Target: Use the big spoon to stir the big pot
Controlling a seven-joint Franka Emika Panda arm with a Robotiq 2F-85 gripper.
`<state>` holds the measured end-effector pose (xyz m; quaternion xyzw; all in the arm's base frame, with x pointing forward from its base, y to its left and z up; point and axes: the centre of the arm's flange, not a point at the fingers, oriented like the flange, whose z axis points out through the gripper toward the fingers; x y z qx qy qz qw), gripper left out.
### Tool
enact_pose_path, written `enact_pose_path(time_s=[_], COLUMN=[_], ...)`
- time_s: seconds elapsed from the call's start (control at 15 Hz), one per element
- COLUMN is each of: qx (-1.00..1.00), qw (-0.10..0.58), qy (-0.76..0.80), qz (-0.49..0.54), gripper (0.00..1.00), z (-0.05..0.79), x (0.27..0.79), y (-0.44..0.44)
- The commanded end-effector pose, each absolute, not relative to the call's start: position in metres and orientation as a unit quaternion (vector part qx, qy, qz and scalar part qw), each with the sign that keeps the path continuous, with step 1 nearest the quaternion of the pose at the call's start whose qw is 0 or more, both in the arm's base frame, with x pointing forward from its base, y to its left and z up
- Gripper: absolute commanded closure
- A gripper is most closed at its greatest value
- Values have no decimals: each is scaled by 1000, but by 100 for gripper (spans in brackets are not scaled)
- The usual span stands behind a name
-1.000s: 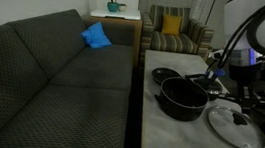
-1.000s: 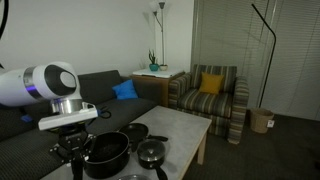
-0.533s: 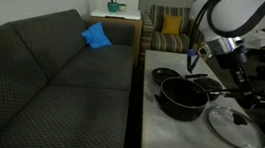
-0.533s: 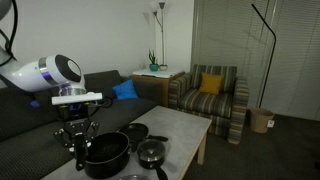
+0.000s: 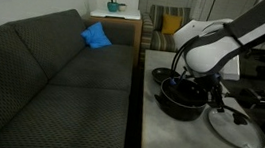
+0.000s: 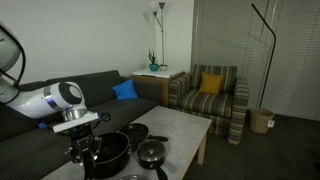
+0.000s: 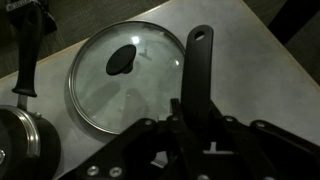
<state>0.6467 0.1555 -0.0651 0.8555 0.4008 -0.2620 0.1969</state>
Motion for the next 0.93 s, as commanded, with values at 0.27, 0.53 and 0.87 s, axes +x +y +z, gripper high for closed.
enact_pose_path(time_s=[0.27,0.53,0.87], qx=[860,867,875], qw=[289,296,289], qy=[344,327,321], qz=[-242,-232,-221], gripper=[93,49,19], z=[-85,-80,-80], x=[670,671,671], y=[168,169,170])
